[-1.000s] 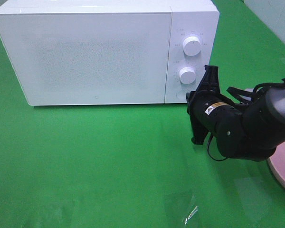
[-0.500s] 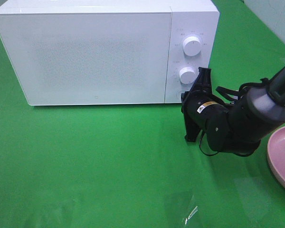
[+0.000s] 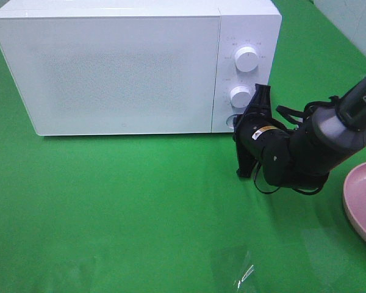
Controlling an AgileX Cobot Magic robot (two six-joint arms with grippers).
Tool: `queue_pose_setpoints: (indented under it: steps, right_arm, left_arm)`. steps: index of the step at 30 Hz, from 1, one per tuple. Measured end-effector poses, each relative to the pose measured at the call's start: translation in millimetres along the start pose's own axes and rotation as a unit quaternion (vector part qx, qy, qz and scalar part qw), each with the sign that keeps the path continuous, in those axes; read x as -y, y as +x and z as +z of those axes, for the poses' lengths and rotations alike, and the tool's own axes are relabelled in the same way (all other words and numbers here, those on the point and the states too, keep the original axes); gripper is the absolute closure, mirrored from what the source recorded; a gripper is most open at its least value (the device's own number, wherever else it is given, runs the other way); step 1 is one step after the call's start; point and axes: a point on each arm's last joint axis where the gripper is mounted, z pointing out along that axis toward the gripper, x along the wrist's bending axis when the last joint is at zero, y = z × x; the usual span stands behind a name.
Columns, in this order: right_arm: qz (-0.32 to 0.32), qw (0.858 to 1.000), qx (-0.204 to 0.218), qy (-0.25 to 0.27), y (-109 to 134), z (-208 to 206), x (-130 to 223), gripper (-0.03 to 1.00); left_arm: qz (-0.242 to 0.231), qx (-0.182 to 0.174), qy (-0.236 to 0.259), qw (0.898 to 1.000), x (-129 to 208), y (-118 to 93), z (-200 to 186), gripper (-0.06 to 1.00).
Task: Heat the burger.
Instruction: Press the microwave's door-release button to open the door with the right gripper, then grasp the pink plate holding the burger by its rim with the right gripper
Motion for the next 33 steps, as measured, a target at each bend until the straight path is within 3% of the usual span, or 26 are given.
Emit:
queue_pose_setpoints:
  steps: [19,33]
  right_arm:
    - [-0.025,0.999,-0.033,-0.004,-4,8,4,0.97]
    - [-0.039,0.999,-0.026,-0.021,-4,17,8,0.97]
  left_arm:
    - [0.0,0.0,0.0,1.0,0,0,0,-0.03]
    - [0.0,0.0,0.0,1.0,0,0,0,-0.03]
